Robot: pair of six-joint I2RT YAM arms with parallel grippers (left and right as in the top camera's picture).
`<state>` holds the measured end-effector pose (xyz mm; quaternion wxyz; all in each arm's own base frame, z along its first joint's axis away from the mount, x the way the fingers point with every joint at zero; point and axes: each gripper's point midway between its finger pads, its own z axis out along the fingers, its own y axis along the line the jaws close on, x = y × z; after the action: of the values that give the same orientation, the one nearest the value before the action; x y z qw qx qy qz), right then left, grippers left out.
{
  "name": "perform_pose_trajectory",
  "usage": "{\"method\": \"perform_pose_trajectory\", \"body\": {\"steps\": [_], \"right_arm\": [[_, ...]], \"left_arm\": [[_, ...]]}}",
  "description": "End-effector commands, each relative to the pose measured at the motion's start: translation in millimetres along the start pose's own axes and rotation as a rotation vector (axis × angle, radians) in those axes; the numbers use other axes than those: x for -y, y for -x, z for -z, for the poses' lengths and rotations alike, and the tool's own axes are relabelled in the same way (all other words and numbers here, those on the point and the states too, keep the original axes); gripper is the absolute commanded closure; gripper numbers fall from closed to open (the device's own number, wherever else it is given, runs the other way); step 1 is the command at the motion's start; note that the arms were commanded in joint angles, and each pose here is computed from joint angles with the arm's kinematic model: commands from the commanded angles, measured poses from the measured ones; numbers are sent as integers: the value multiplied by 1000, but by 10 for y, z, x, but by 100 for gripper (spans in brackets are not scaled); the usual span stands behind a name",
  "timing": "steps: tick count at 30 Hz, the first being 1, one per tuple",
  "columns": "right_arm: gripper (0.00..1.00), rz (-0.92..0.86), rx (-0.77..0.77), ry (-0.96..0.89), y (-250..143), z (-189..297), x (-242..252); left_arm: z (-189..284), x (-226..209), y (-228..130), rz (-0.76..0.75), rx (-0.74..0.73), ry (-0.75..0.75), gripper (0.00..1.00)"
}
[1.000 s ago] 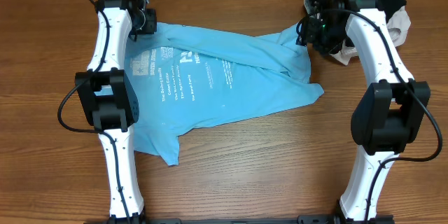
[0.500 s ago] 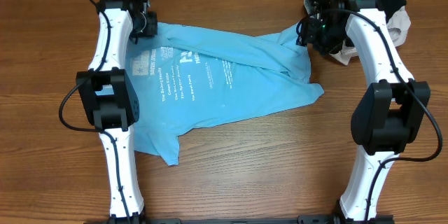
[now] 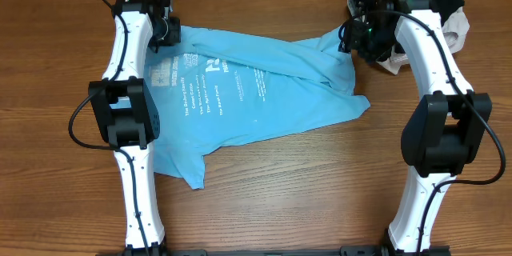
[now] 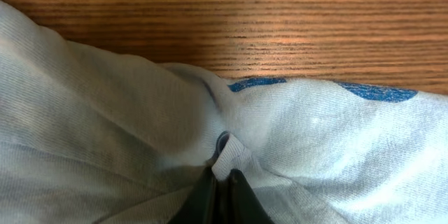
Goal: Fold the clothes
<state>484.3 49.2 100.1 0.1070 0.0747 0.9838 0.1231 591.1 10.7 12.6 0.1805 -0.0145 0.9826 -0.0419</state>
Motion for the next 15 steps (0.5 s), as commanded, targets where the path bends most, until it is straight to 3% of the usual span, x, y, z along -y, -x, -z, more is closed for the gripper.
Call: {"method": "perform_pose_trajectory", "body": {"steps": [1,8,15], "right_arm": [[36,24,63,10,105,240,-76],[36,14,67,12,112,289,-39],[36,9,92,13,97,507,-33]], "left_arm": [[12,54,-24,-1,-17,-11,96],[412,72,42,0,-29,-2,96],[765,96,-164,10,-129,-1,96]]}}
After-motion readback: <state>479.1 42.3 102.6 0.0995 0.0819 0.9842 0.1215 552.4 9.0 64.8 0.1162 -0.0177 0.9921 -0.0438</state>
